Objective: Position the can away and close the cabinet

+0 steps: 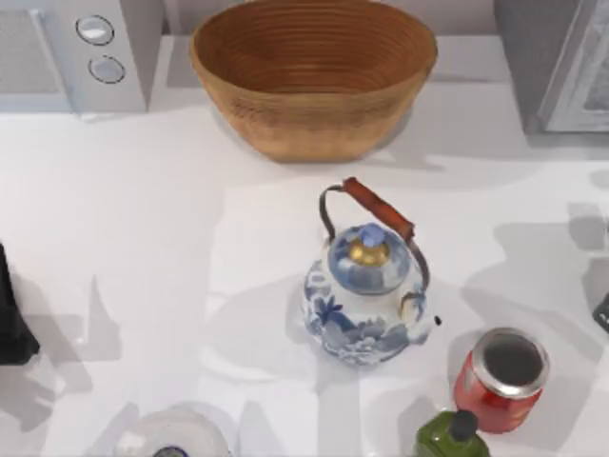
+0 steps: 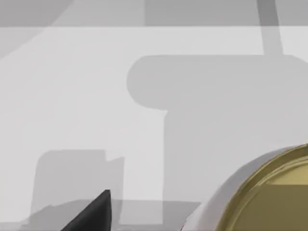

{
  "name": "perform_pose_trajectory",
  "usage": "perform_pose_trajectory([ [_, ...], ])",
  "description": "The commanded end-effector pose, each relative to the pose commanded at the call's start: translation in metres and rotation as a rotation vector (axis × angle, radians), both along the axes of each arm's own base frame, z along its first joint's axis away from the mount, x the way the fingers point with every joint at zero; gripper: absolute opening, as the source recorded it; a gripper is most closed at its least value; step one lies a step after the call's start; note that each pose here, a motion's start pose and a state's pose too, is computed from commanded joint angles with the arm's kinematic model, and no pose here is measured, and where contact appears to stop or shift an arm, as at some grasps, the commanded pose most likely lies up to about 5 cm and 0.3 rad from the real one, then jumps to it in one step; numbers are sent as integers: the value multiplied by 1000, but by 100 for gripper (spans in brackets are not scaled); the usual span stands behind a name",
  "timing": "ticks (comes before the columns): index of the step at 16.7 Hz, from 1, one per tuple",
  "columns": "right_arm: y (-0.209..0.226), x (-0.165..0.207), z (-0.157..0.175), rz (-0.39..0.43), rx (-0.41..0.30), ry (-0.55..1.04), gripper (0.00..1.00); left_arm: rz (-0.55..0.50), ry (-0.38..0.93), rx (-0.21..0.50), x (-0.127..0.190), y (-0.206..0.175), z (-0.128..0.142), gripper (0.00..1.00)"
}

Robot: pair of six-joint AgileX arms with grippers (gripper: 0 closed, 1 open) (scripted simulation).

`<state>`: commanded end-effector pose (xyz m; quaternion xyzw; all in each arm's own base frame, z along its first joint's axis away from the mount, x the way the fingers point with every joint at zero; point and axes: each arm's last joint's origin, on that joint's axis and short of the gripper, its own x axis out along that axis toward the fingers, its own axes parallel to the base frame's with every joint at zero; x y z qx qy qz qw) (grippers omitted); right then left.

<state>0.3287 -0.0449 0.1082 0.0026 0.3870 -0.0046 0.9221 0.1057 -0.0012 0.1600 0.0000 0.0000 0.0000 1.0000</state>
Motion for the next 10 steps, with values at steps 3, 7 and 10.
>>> perform_pose_trajectory([
  [3,2,4,-11,0,0,0,100,0,0,0,0,0,0,100],
  [7,2,4,-11,0,0,0,92,0,0,0,0,0,0,100],
  [10,2,4,-11,0,0,0,70,0,0,0,0,0,0,100],
])
